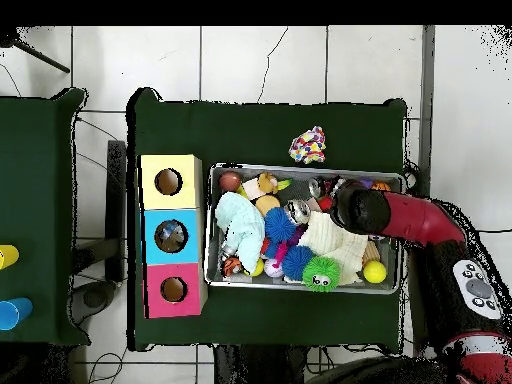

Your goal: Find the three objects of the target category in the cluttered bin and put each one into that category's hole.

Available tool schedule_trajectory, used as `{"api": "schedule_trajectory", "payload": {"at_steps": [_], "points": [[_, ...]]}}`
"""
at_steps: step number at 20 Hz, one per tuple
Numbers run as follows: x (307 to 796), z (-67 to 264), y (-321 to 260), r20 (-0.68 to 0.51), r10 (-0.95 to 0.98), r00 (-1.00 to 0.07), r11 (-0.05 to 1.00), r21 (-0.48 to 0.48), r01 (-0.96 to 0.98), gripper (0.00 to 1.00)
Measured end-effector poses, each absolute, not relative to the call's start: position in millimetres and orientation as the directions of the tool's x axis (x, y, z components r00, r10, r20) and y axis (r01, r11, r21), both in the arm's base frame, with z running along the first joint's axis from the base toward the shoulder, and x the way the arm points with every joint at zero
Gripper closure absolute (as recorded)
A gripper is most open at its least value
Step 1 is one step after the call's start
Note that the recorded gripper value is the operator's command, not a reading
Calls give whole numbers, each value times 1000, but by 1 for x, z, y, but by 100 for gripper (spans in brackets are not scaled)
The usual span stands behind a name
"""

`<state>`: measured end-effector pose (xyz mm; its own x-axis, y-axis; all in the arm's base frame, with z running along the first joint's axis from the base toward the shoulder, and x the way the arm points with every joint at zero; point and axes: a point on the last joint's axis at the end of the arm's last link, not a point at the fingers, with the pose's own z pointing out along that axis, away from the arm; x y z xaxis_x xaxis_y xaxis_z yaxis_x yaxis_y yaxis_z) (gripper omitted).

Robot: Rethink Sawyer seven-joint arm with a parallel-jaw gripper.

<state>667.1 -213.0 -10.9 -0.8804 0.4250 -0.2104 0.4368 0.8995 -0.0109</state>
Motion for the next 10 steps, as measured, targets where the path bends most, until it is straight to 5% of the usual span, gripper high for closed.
{"api": "schedule_trajectory", "payload": {"at_steps": [10], "points": [[663, -19, -223, -219, 442, -870, 891, 2, 453, 0]]}}
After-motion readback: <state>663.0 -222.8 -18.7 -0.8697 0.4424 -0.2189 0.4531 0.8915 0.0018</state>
